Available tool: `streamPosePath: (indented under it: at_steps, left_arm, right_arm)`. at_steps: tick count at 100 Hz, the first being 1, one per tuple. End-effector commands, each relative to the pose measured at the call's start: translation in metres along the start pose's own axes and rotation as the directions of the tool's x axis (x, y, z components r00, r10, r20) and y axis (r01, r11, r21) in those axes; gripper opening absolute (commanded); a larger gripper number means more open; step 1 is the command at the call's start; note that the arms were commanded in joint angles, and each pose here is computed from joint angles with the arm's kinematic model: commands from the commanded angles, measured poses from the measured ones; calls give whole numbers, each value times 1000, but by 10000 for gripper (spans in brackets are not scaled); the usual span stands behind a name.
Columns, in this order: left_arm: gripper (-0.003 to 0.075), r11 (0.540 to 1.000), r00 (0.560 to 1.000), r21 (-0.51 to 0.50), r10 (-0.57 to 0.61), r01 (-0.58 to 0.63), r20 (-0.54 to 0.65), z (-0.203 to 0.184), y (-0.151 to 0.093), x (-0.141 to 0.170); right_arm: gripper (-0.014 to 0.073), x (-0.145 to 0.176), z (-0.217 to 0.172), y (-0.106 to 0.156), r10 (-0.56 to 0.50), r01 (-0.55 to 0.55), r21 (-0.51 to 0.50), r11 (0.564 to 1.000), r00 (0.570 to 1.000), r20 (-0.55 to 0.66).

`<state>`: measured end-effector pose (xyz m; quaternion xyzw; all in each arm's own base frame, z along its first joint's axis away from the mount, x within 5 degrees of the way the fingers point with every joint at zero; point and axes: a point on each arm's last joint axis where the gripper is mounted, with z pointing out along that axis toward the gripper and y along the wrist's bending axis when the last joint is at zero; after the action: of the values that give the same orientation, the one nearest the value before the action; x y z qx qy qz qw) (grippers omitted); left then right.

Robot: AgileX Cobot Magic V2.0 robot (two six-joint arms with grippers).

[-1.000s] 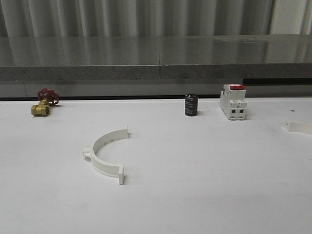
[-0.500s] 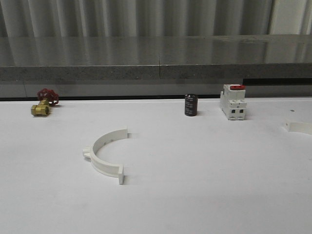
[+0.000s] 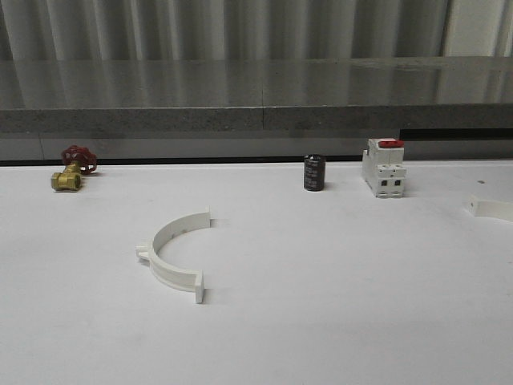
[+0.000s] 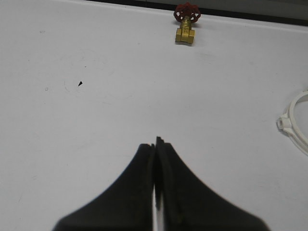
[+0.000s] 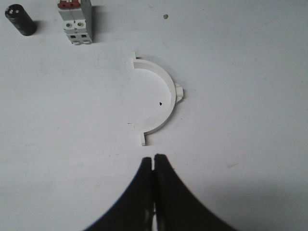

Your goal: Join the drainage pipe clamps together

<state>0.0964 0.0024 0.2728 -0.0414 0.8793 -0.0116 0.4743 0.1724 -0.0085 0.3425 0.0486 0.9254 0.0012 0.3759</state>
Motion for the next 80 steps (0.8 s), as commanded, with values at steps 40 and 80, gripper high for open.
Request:
streamPosePath:
  at_steps: [40,80]
  left_arm:
    - [-21,1000,996,8,-4,3,93,-4,-1,-14]
    - [-21,1000,996,8,-4,3,93,-4,-1,-14]
  right_arm:
    - [624,-22,61,1,4,-4,3,1000,997,-77]
    - [623,-53,148,-20,48,-37,50,998,970,-239]
